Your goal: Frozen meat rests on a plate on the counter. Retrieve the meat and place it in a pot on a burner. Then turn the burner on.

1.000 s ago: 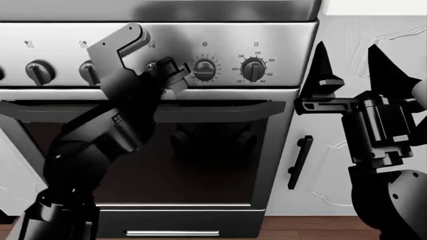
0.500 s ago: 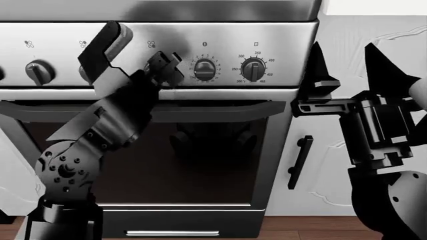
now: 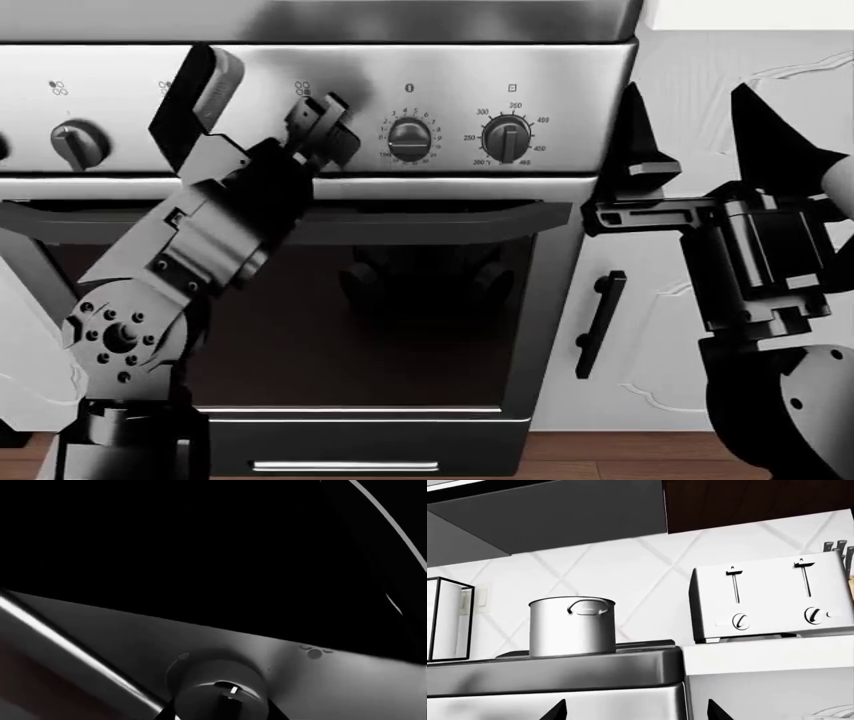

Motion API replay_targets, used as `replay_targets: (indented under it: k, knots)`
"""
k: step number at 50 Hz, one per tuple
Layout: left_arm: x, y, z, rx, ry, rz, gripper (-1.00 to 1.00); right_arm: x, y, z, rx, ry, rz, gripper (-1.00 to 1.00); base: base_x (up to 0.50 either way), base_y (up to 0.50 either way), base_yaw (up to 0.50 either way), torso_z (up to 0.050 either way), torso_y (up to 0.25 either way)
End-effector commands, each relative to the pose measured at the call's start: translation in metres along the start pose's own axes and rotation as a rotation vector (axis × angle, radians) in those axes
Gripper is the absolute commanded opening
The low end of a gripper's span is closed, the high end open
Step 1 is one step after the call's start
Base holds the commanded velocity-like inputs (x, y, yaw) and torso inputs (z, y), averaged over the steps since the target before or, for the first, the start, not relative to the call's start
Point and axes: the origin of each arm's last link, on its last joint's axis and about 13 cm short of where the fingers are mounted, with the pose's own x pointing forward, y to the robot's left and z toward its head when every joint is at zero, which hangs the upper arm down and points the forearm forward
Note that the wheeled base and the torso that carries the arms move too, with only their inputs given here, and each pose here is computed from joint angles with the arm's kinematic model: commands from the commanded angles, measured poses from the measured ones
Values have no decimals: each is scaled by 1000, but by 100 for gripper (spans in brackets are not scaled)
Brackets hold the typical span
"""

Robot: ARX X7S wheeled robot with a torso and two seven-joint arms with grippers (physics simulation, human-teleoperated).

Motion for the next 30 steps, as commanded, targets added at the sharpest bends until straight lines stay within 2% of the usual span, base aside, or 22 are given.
replay_targets:
  k: [1,7,8,11,17,30]
  knots:
    - [5,5,14,-73,-71,18,-100,0,0,2,-2,-4,2,100,0,-3,0,0,-12]
    - [1,6,13,-86,-70,32,-100,-1,1,4,-2,-6,5,100,7,-1,-3,0,-3]
    - [-1,6,13,-101,-64,40,100,-1,1,4,-2,-7,6,100,0,0,0,0,0]
    - [-9,7,12,-135,-56,61,100,-1,2,6,-2,-9,9,100,0,0,0,0,0]
    - [-23,7,12,-156,-64,100,100,-3,3,9,0,-18,13,100,0,0,0,0,0]
    - [-48,1,15,-157,-95,146,100,-6,2,13,11,-34,11,100,0,0,0,0,0]
